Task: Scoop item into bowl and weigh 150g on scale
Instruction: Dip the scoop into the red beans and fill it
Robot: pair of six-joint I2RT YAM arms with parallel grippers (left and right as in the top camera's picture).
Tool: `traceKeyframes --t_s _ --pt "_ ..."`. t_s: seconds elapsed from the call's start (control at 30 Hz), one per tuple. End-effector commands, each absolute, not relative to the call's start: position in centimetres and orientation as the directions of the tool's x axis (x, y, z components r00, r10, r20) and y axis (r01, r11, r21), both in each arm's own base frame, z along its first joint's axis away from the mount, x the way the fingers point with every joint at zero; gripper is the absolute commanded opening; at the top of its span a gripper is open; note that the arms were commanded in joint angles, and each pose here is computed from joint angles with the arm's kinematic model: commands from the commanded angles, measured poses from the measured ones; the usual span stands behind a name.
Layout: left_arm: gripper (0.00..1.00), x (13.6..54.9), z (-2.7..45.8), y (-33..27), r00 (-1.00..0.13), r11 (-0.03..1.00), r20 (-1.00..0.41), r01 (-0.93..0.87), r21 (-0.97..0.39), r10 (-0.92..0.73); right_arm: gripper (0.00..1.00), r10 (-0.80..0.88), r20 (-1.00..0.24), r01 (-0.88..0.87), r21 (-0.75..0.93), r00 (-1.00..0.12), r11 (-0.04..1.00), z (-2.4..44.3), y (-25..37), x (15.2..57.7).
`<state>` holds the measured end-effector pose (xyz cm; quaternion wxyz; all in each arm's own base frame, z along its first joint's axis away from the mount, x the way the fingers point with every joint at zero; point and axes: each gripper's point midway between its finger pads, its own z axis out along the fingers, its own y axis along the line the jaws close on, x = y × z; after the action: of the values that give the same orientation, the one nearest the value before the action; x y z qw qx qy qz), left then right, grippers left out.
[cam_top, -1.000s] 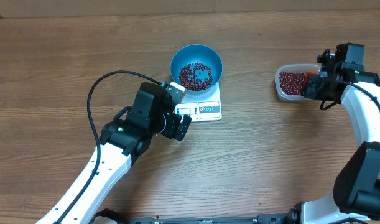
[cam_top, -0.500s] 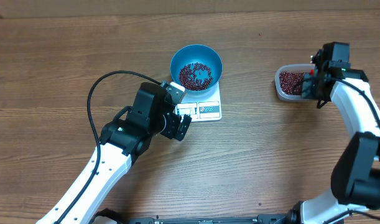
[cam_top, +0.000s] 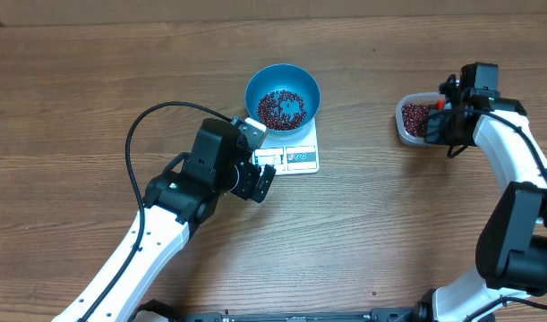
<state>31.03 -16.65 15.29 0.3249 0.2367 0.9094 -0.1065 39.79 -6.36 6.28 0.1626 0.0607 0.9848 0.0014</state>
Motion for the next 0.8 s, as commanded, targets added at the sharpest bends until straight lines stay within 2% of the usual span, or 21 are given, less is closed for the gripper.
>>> traceKeyframes --t_s 0.0,0.43,0.77 --pt "1.00 31.1 15.0 -16.4 -0.680 0.868 -0.637 0.495 -0.033 0.364 0.04 0.121 -0.269 0.080 0.159 -0.955 0.984 5.1 -4.3 39.1" --pt "1.00 31.1 15.0 -16.4 -0.680 0.868 -0.637 0.495 -0.033 0.364 0.04 0.244 -0.281 0.111 0.417 -0.928 0.902 6.5 -4.7 39.2" --pt "1.00 31.1 15.0 -16.4 -0.680 0.868 -0.637 0.495 -0.033 0.364 0.04 0.219 -0.254 0.099 0.412 -0.942 0.906 6.1 -4.2 38.5"
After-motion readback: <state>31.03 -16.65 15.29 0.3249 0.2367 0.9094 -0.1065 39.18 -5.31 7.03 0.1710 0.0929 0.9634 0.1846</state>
